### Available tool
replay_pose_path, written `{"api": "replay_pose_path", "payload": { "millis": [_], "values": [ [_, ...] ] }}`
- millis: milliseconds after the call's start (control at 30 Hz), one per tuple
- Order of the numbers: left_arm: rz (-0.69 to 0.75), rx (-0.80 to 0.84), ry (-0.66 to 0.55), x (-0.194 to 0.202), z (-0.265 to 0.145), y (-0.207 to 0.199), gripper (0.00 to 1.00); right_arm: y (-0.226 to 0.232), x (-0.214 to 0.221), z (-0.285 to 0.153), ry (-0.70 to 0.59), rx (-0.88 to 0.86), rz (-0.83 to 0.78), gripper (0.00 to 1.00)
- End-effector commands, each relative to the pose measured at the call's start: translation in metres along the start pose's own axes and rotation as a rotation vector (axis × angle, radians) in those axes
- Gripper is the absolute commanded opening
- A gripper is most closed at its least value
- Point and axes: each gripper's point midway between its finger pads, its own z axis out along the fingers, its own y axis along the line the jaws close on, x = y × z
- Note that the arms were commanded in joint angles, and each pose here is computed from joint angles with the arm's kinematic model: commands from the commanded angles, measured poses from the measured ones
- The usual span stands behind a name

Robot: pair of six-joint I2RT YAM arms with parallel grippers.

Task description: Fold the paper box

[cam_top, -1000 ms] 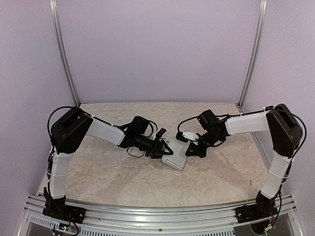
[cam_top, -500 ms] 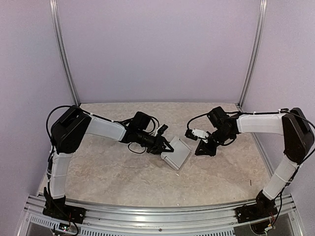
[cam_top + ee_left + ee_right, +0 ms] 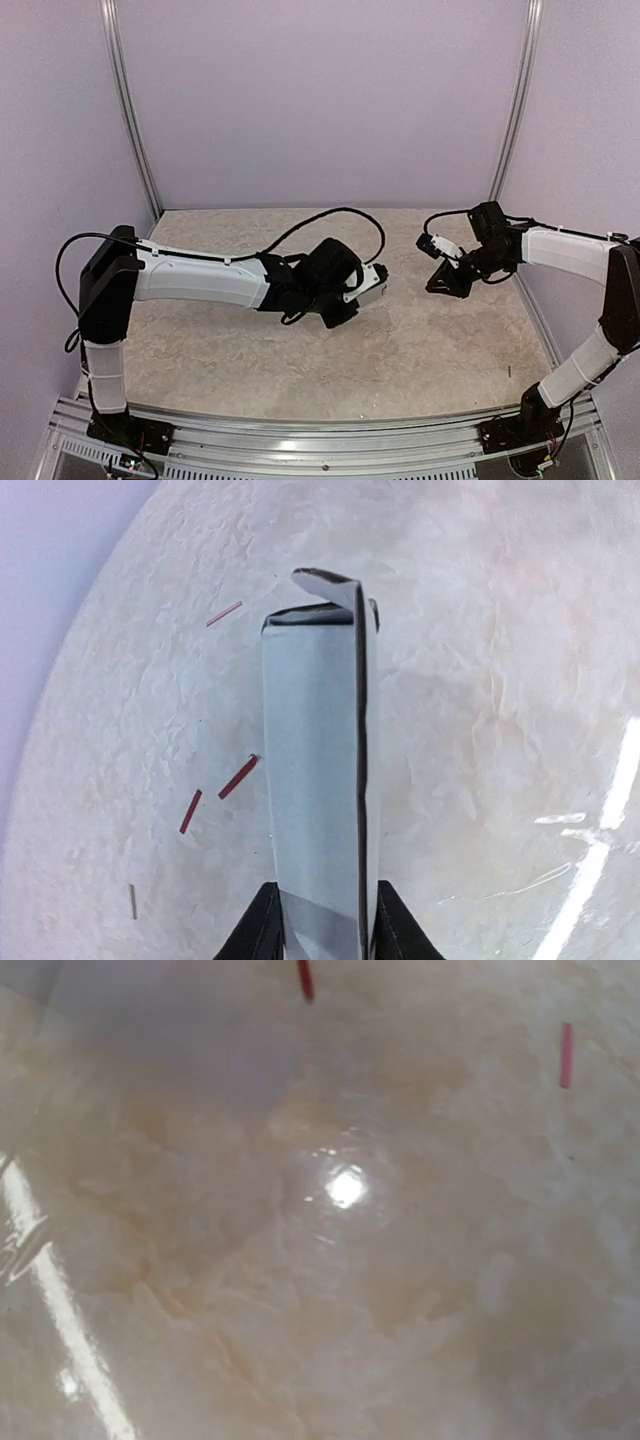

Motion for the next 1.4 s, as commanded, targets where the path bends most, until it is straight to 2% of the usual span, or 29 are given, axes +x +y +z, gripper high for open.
{"api": "replay_pose_path", "payload": {
  "millis": [0,100,200,267,367,400,533,667,867,1000,1067,1167,1367],
  "values": [
    [0.59,-0.356,0.207,0.062,0.019,-0.001,0.3,0.005,0.008,0.0,-0.004,-0.047,0.031,0.16],
    [0.698,-0.376,0.174,0.067,0.024,-0.022,0.36,0.005,0.009,-0.001,-0.007,-0.053,0.028,0.17],
    [0.752,-0.39,0.14,0.065,0.019,-0.037,0.49,0.009,0.012,0.0,0.0,-0.069,0.025,0.18],
    [0.748,-0.38,0.108,0.06,0.008,-0.045,0.58,0.014,0.013,0.001,0.001,-0.095,0.02,0.2],
    [0.694,-0.305,0.133,0.071,-0.006,-0.058,0.67,0.018,0.013,0.004,0.001,-0.132,0.011,0.22],
    [0.66,-0.28,0.13,0.071,-0.015,-0.063,0.7,0.019,0.012,0.005,0.004,-0.14,0.007,0.23],
    [0.469,-0.189,0.158,0.091,-0.041,-0.075,0.72,0.021,0.003,0.013,0.015,-0.158,-0.052,0.27],
    [0.165,-0.151,0.135,0.107,-0.06,-0.073,0.73,0.022,-0.016,0.032,0.04,-0.166,-0.153,0.29],
    [-0.467,-0.138,0.056,0.098,-0.074,-0.025,0.7,0.006,-0.067,0.07,0.014,-0.188,-0.186,0.3],
    [-0.696,-0.098,-0.009,0.082,-0.068,0.021,0.7,0.012,-0.078,0.1,0.052,-0.233,-0.2,0.31],
    [-0.751,-0.058,-0.022,0.073,-0.06,0.04,0.69,0.013,-0.079,0.111,0.074,-0.236,-0.196,0.32],
    [-0.752,-0.02,0.022,0.07,-0.04,0.048,0.67,0.006,-0.078,0.118,0.099,-0.187,-0.177,0.32],
    [-0.706,0.125,0.142,0.073,0.005,0.017,0.65,0.001,-0.066,0.131,0.124,-0.138,-0.115,0.33]
  ]
}}
